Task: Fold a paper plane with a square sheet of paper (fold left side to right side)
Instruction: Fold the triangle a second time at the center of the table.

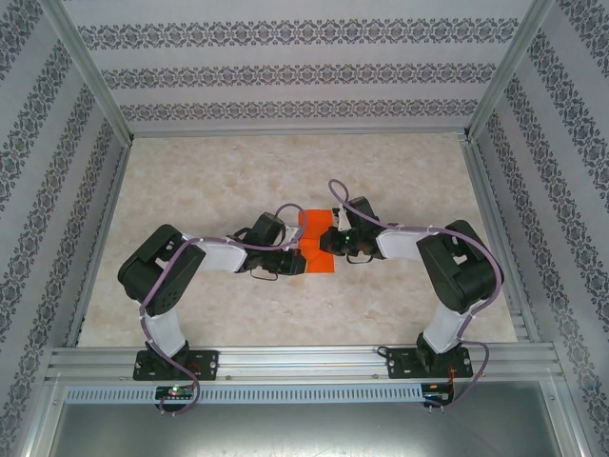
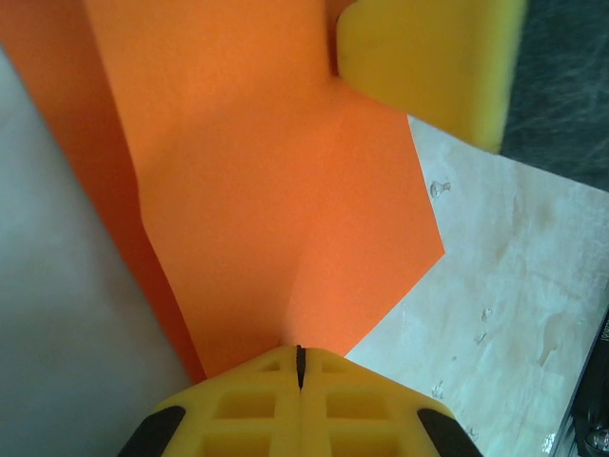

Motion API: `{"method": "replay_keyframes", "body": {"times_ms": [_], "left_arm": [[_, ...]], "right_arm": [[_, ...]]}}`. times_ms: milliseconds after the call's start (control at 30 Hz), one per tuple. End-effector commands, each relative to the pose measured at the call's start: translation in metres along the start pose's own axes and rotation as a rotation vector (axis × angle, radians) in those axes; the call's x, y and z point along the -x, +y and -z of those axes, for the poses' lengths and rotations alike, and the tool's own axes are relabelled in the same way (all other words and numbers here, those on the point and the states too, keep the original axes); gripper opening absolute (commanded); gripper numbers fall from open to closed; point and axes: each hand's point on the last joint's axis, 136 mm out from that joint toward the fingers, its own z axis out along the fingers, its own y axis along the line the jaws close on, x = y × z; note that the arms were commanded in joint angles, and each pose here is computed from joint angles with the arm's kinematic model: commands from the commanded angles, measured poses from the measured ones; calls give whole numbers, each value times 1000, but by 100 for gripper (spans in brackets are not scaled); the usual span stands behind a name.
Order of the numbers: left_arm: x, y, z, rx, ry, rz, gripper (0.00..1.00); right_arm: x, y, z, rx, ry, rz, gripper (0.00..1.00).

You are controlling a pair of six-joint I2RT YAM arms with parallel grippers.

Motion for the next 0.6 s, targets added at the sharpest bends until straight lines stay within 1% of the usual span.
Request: {"method": "replay_keyframes", "body": {"times_ms": [0, 167, 267, 567], "left_arm": [[-1, -15, 7, -19, 24, -4, 7], [18, -40, 18, -69, -6, -35, 8], [26, -46, 18, -83, -10, -46, 9], [32, -34, -7, -70, 37, -31, 8]], "right_arm": [[7, -2, -6, -27, -2, 6, 0], [1, -14, -7, -82, 24, -4, 0], [0, -16, -7, -91, 33, -2, 0], [-2, -18, -7, -98, 45, 3, 0]]}}
